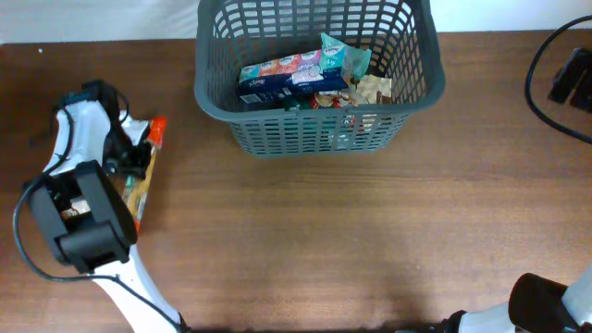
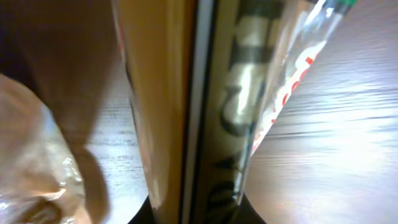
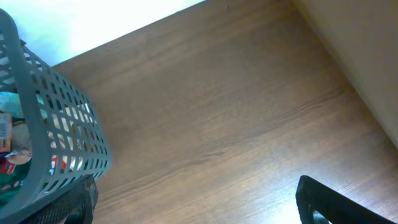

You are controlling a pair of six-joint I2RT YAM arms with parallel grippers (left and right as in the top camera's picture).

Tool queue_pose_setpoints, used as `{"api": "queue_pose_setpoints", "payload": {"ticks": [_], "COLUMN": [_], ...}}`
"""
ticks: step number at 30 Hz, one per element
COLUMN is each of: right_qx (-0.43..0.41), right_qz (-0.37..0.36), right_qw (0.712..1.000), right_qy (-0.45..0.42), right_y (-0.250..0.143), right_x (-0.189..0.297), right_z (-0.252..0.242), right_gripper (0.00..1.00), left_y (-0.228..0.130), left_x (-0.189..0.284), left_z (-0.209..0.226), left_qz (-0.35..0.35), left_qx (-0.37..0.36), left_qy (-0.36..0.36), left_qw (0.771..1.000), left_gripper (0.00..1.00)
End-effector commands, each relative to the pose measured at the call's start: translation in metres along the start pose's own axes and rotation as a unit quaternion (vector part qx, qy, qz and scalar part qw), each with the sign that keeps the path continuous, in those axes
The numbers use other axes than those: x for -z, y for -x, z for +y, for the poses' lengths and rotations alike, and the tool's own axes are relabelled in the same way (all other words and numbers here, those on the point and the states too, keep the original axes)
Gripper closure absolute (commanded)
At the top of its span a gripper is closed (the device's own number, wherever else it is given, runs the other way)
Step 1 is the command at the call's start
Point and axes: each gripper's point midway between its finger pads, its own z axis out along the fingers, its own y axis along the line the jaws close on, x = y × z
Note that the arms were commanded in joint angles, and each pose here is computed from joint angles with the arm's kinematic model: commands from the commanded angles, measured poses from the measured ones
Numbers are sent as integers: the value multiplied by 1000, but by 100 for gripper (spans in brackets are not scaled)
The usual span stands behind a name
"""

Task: Pack container
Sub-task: 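Carry the spaghetti pack into the basket and release it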

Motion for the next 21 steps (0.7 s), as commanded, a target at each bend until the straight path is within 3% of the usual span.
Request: {"api": "queue_pose_setpoints", "payload": {"ticks": [1,5,11,12,14,18,19,21], "right_qx": [-5,-5,-5,-5,-5,-5,-5,-5], "right_qz": [2,2,2,2,2,2,2,2], "right_qw": [1000,1000,1000,1000,1000,1000,1000,1000], "right_qy": [0,0,0,0,0,0,0,0], "right_y": [0,0,0,0,0,0,0,0], "right_x": [-1,-1,-2,-1,-1,-2,-1,-2], "right_z": [-1,-1,-1,-1,-1,-1,-1,-1], "right_gripper": [1,1,1,1,1,1,1,1], "left_y": [56,76,75,69,61,47,42,42], "left_x": [120,226,377,407,433,448,443,434], "left_z": [-13,-28,-79,-102,-138,-221,-261,-290], "left_qz": [-153,-281,-476,-512,-541,-549,-538,-530], "left_qx": [-25,-48,-118,-169,-250,-432,-505,-546], "left_qy": [13,52,103,124,148,186,196,194], "left_qw": [988,957,866,833,790,691,645,619], "left_gripper": [98,98,99,98,98,98,98,98]}}
